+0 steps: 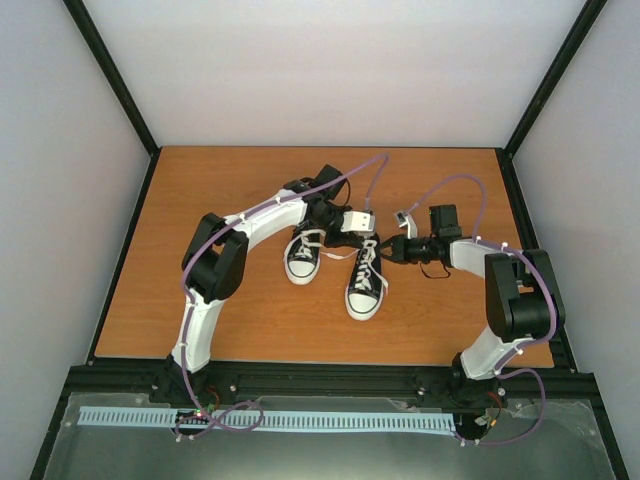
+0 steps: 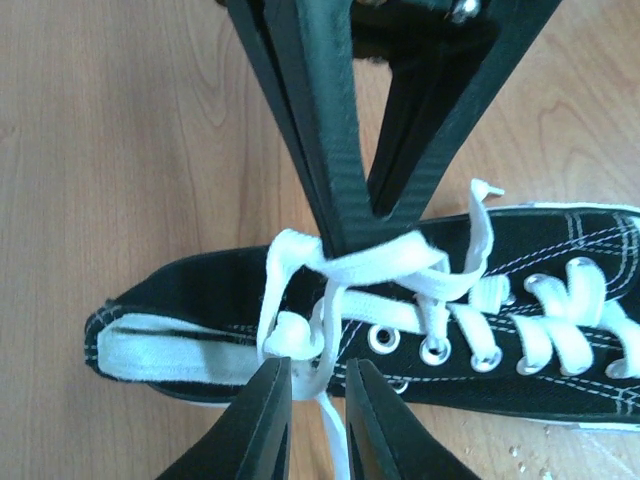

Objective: Tie the shoes
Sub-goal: Cross the shoelace with the shoelace.

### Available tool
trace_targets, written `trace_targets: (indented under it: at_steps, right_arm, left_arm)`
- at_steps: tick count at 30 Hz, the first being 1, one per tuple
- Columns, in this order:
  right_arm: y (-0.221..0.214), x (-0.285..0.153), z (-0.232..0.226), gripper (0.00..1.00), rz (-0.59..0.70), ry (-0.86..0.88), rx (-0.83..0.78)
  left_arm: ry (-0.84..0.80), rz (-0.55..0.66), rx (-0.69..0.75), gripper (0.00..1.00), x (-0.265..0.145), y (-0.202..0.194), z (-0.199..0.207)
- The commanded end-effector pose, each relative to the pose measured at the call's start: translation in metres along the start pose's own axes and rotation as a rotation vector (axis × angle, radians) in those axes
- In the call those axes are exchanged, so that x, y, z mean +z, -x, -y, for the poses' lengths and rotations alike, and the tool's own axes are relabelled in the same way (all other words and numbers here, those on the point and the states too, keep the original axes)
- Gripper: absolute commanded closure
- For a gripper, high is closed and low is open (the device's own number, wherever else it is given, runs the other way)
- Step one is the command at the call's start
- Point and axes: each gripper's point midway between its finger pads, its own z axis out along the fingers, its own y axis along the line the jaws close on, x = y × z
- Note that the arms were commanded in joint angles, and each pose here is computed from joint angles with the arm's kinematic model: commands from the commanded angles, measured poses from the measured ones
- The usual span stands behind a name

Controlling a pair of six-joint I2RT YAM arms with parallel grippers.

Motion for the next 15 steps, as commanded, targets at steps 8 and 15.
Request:
trace_targets:
  at_steps: [8, 15]
  right_arm:
    - [-0.002, 0.006, 0.002, 0.97, -0.012, 0.013, -0.011]
    - [-0.004, 0.009, 0.002, 0.97, -0.022, 0.012, -0.010]
  left_arm:
    - [0.026, 0.036, 0.005, 0.75, 0.004, 0.007, -0.005]
    - [-0.004, 0.091, -0.018, 0.71, 0.004, 0.017, -0.001]
